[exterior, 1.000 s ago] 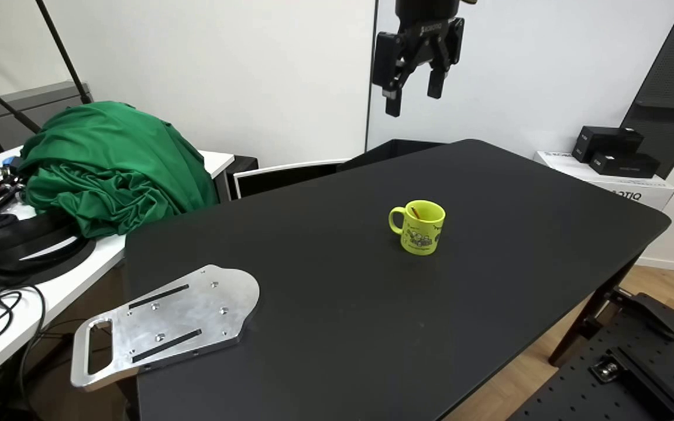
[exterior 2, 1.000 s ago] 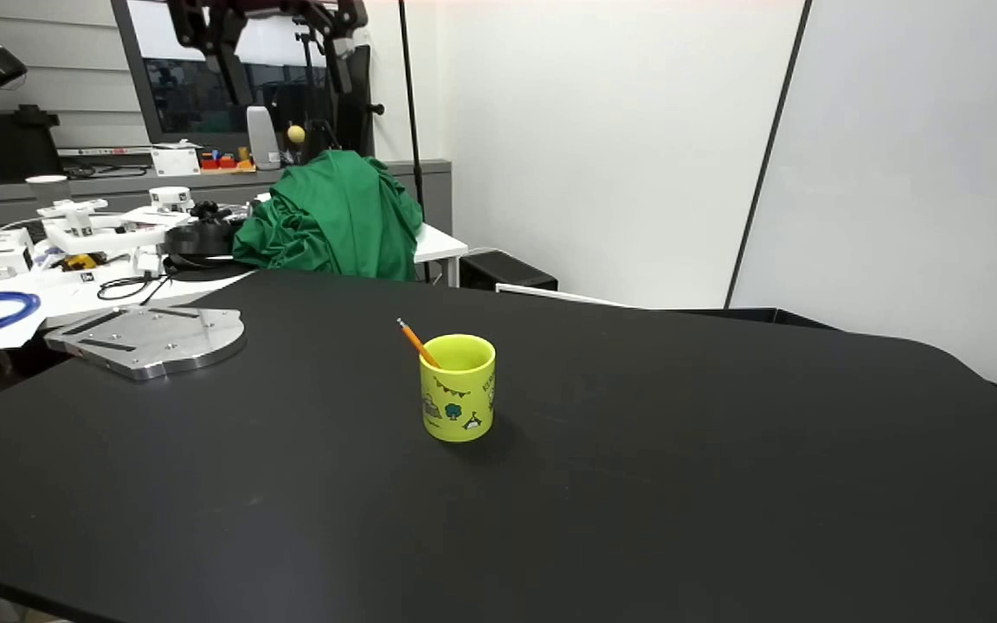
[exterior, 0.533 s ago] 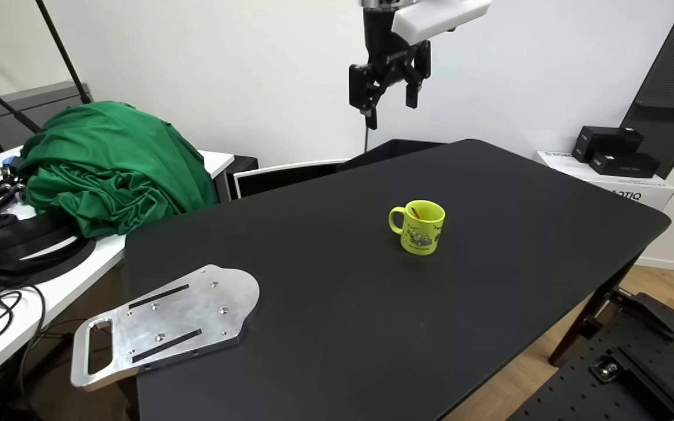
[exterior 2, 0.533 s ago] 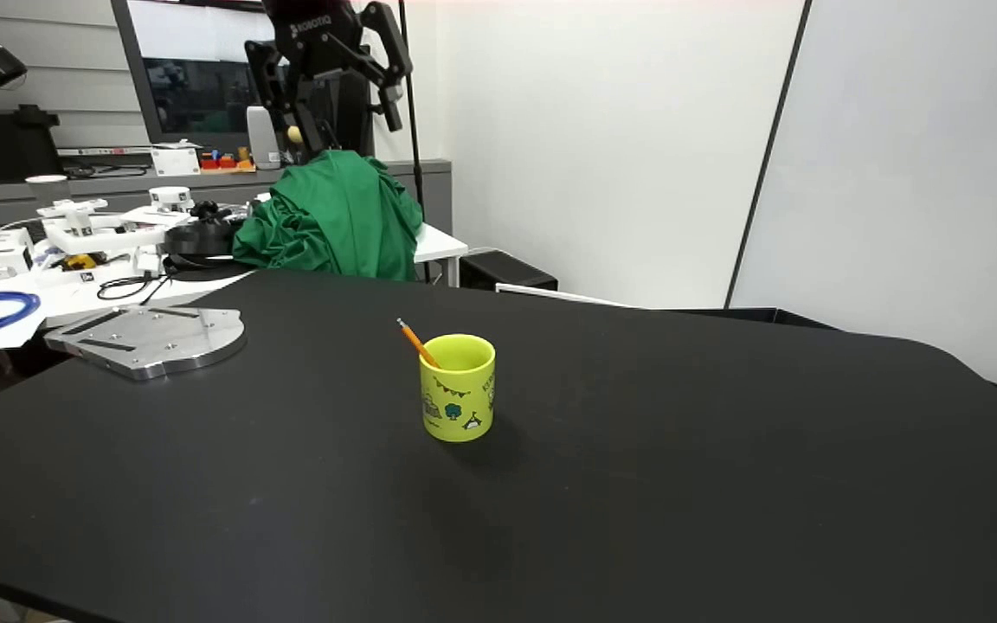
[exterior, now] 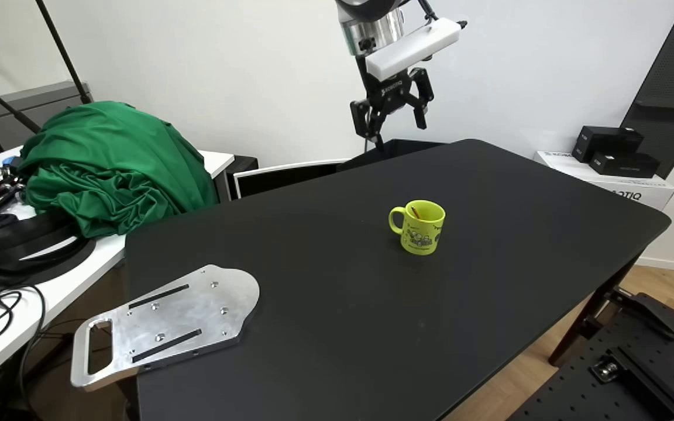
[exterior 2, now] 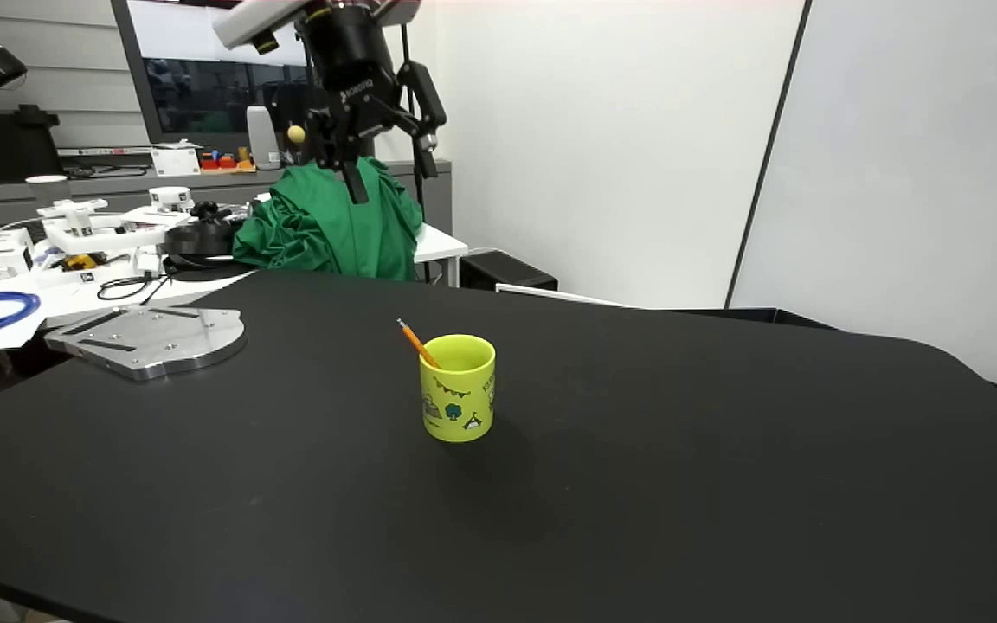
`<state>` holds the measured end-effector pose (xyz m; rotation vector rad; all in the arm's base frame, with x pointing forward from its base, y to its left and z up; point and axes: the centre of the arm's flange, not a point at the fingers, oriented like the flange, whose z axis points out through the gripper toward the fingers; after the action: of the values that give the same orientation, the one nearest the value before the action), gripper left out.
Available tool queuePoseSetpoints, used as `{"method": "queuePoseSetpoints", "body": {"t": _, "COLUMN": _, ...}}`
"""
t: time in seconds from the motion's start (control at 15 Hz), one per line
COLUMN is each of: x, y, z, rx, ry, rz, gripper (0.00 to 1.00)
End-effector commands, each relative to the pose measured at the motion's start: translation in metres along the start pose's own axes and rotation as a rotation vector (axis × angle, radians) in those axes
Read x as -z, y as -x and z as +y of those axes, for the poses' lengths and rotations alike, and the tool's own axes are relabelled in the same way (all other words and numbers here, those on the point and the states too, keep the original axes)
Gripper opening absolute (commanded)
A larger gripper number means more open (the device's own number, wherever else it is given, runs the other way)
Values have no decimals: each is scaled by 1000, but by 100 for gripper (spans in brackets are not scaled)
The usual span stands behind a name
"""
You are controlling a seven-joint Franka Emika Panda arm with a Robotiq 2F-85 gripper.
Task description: Pull the Allen wrench out of the the yellow mug
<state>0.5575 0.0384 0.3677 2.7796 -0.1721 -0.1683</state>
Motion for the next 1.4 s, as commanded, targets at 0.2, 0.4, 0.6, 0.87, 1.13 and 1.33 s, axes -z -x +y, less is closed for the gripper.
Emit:
{"method": "queuePoseSetpoints", "body": {"t": 0.2, "x": -50, "y": -16, "z": 8, "rx": -41, "ry": -65, "rz": -89, "gripper": 100}}
{"method": "queuePoseSetpoints", "body": {"t": 0.4, "x": -71, "y": -15, "z": 11, "rx": -50, "ry": -107, "rz": -99, "gripper": 100}}
{"method": "queuePoseSetpoints", "body": {"t": 0.6, "x": -91, "y": -16, "z": 11, "rx": -61, "ry": -144, "rz": -139, "gripper": 100}}
{"method": "queuePoseSetpoints", "body": {"t": 0.87, "x": -119, "y": -14, "z": 14, "rx": -94, "ry": -163, "rz": -240, "gripper": 100}}
{"method": "queuePoseSetpoints", "body": {"t": 1.13, "x": -145, "y": -11, "z": 22, "rx": -127, "ry": -183, "rz": -330, "gripper": 100}}
{"method": "queuePoseSetpoints", "body": {"t": 1.33, "x": -161, "y": -9, "z": 29, "rx": -147, "ry": -193, "rz": -381, "gripper": 100}}
